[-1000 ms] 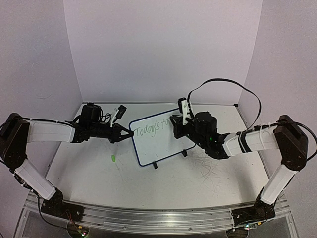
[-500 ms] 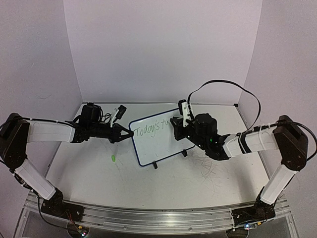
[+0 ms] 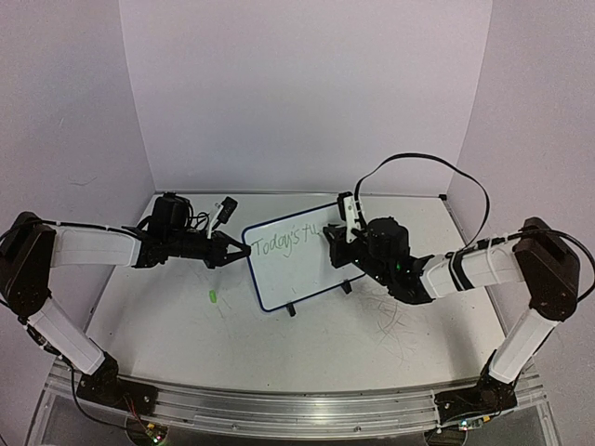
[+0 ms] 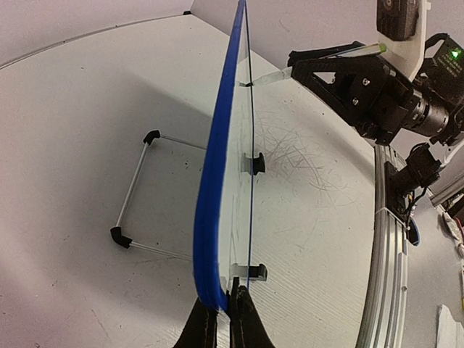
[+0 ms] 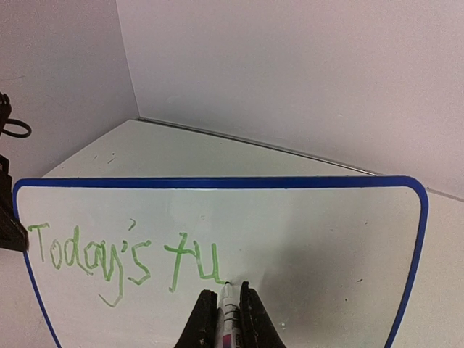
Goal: Write a sentence on the whiteboard
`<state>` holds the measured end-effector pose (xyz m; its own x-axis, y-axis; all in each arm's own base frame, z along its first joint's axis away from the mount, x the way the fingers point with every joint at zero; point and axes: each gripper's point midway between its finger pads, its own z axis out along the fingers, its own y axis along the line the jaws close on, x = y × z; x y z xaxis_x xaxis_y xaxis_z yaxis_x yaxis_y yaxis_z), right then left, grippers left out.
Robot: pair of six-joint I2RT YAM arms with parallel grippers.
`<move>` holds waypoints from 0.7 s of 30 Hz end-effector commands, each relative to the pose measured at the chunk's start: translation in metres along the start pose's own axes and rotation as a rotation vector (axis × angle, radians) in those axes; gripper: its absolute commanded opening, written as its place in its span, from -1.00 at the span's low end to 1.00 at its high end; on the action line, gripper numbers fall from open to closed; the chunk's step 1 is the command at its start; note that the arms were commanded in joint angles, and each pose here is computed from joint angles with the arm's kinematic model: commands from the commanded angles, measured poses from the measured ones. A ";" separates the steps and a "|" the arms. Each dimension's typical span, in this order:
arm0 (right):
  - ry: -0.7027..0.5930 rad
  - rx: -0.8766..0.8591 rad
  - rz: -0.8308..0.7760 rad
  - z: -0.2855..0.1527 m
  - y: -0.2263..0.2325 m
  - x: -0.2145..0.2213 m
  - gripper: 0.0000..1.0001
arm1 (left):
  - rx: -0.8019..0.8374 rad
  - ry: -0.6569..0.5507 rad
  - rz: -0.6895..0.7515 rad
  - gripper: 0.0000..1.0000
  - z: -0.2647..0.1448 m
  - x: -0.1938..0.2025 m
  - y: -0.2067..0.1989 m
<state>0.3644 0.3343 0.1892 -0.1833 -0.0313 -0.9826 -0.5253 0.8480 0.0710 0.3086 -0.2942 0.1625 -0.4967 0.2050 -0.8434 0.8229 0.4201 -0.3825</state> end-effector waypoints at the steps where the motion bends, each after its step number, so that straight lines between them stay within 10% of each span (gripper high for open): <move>1: -0.133 -0.109 0.011 -0.027 0.013 -0.043 -1.00 | -0.072 0.005 0.094 -1.00 -0.001 -0.005 0.010; 21: -0.157 -0.126 -0.086 -0.025 0.019 -0.060 -1.00 | -0.084 0.004 0.105 -1.00 -0.002 -0.008 0.009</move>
<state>0.3352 0.3382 0.2441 -0.0344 -0.0063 -0.9994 -0.6592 0.7518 0.0180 0.3078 -0.2962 0.1640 -0.4758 0.2176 -0.8522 0.8358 0.4137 -0.3610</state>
